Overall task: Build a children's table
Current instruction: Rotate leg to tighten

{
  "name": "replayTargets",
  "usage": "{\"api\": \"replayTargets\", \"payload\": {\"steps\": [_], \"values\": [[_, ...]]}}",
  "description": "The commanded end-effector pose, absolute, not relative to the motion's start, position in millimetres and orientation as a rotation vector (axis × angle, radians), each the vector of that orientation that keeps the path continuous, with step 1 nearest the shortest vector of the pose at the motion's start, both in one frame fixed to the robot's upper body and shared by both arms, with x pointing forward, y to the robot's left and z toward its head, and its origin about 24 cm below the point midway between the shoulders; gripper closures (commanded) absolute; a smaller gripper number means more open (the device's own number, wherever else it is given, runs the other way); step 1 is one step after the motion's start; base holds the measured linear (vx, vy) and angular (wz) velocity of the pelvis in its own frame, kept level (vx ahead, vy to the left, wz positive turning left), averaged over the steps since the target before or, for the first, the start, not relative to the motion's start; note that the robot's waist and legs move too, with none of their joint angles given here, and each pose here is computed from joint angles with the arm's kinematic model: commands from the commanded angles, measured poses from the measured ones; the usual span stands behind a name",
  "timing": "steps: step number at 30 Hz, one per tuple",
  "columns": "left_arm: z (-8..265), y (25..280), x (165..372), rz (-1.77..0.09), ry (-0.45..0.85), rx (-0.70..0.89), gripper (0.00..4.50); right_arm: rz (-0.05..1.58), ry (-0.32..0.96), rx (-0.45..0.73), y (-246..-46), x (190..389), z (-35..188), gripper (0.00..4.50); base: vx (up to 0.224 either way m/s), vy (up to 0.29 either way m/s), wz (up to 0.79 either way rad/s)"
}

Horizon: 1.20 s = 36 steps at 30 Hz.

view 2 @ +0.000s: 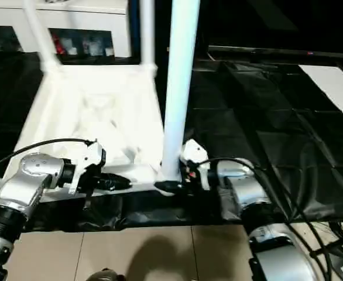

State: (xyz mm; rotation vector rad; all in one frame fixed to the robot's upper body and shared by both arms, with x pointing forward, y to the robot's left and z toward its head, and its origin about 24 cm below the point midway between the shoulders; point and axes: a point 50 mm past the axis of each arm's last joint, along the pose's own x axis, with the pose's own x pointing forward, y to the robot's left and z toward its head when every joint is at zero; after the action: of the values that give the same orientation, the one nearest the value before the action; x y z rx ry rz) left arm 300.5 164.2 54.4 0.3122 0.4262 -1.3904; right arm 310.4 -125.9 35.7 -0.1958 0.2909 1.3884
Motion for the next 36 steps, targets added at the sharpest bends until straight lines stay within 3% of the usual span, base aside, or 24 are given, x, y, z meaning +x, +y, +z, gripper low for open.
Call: {"api": "replayTargets", "payload": {"steps": [1, 8, 11, 12, 15, 19, 21, 23, 26, 30, 36], "values": [[65, 151, 309, -1.389, 0.35, 0.314, 4.5, 1.59, 0.345, -0.204, -98.2, 291.2, 23, 1.64, 0.0, 0.0, 0.0], [63, 146, 315, -1.291, 0.321, 0.336, 4.5, 1.468, 0.336, -0.18, -91.8, 297.4, 20, 1.79, 0.0, 0.0, 0.0], [62, 142, 320, -1.218, 0.319, 0.332, 4.5, 1.318, 0.336, -0.151, -87.3, 307.9, 18, 1.8, 0.0, 0.0, 0.0], [64, 131, 325, -1.143, 0.293, 0.304, 4.5, 1.11, 0.339, -0.136, -81.1, 321.0, 16, 1.8, 0.0, 0.0, 0.0], [64, 119, 328, -1.084, 0.276, 0.294, 4.5, 0.937, 0.334, -0.113, -74.1, 330.5, 15, 1.81, 0.0, 0.0, 0.0], [64, 104, 331, -1.005, 0.265, 0.274, 4.5, 0.829, 0.349, -0.094, -57.6, 333.7, 14, 1.81, 0.0, 0.0, 0.0], [64, 95, 329, -1.013, 0.256, 0.256, 4.5, 0.832, 0.348, -0.095, -47.3, 331.6, 13, 1.81, 0.0, 0.0, 0.0], [62, 89, 325, -1.037, 0.256, 0.25, 4.5, 0.856, 0.327, -0.084, -40.5, 329.6, 14, 1.25, 0.0, 0.0, 0.0], [61, 90, 322, -1.058, 0.257, 0.256, 4.5, 0.894, 0.317, -0.058, -38.6, 327.7, 15, 0.97, 0.0, 0.0, 0.0], [62, 97, 322, -1.078, 0.257, 0.268, 4.5, 0.889, 0.283, -0.106, -43.8, 330.5, 18, 0.68, 0.0, 0.0, 0.0], [65, 119, 317, -1.191, 0.27, 0.298, 4.5, 1.082, 0.214, -0.179, -65.4, 327.7, 28, 0.68, 0.0, 0.0, 0.0]]}}
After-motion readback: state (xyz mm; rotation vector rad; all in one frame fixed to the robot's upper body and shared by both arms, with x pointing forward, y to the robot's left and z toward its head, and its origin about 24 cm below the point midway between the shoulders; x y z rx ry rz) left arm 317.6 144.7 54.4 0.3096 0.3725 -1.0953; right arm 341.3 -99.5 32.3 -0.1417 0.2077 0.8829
